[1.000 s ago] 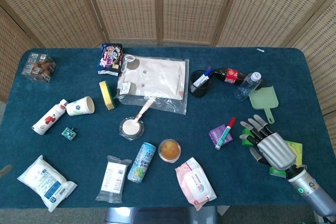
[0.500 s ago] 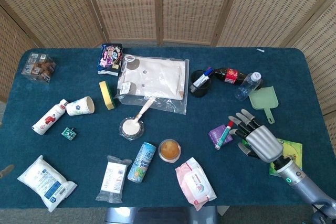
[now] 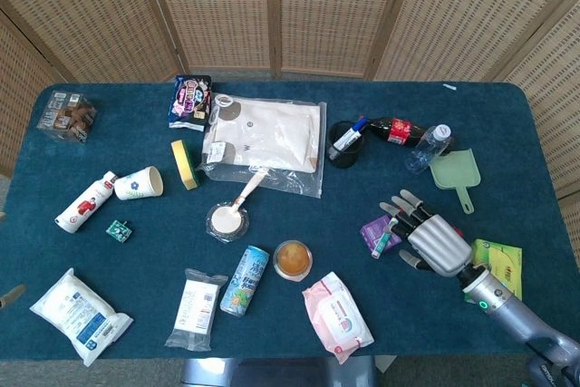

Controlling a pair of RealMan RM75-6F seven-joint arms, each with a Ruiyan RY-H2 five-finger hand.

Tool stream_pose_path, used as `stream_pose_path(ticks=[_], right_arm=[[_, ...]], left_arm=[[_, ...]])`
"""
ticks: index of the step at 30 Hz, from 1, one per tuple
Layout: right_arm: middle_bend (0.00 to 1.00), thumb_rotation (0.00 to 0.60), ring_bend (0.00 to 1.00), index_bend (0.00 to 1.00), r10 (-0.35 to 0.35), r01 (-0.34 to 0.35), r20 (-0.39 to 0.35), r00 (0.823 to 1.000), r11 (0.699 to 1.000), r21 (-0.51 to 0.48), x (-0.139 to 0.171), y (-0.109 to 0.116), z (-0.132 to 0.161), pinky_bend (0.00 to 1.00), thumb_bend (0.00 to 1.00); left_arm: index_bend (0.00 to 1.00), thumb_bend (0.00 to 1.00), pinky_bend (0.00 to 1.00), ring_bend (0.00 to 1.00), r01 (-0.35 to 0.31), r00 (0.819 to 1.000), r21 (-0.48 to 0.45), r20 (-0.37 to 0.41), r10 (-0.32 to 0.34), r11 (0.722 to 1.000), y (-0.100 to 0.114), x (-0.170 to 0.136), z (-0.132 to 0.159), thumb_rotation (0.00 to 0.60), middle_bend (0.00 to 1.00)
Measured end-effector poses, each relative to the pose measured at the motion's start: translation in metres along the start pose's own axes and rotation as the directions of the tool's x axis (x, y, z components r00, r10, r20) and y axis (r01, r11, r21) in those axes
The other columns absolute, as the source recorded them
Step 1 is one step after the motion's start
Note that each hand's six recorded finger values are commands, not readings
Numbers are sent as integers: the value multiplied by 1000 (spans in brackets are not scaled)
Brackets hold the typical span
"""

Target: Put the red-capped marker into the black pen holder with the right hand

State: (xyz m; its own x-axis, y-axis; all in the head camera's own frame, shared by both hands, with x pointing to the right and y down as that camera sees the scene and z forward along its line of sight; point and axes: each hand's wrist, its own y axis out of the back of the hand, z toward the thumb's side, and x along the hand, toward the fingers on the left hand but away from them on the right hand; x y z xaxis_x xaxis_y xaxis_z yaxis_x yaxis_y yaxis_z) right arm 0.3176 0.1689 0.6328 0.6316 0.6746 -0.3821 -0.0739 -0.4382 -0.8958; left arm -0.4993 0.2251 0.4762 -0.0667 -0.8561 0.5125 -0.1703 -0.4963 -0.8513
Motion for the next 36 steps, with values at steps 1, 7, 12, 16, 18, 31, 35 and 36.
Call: stream_pose_path(ticks=[1,7,12,16,18,31,35,36], right_arm=[[1,600,0,340,-2,2,-3,1000,1000,1,-2,0,1,90,390],[5,600,0,349,-13,13,-17,1000,1000,6,-9,-3,5,91,389],[8,600,0,350,-10,10,-16,1000,1000,15,-8,-8,1,91,389],[16,600,0,352,-13,13,-10,1000,1000,9,-6,-9,-3,91,389],[20,600,0,354,-14,14,-6,1000,1000,10,-4,-10,-6,90,389],[28,600,0,358,0,0,6,1000,1000,-3,7,-24,-17,90,345],[27,600,0,358,1,-1,-8,1000,1000,22,3,-25,-16,91,344],[27,600,0,357,2,-2,-13,1000,1000,31,2,-25,-15,91,345]], left_arm=[[0,66,0,0,0,1000,-1,0,0,1000,0,0,0,600,0],[0,65,0,0,1,1000,-1,-3,-1,1000,0,1,-1,600,0],[0,66,0,0,3,1000,0,-6,-3,1000,0,1,-1,600,0],[0,65,0,0,6,1000,4,-7,-6,1000,-1,2,-1,600,0],[0,65,0,0,8,1000,7,-6,-8,1000,-2,2,0,600,0],[0,66,0,0,18,1000,25,5,-18,1000,-7,3,7,600,0],[0,65,0,0,17,1000,23,4,-18,1000,-6,3,7,600,0],[0,66,0,0,17,1000,22,4,-17,1000,-6,3,7,600,0]])
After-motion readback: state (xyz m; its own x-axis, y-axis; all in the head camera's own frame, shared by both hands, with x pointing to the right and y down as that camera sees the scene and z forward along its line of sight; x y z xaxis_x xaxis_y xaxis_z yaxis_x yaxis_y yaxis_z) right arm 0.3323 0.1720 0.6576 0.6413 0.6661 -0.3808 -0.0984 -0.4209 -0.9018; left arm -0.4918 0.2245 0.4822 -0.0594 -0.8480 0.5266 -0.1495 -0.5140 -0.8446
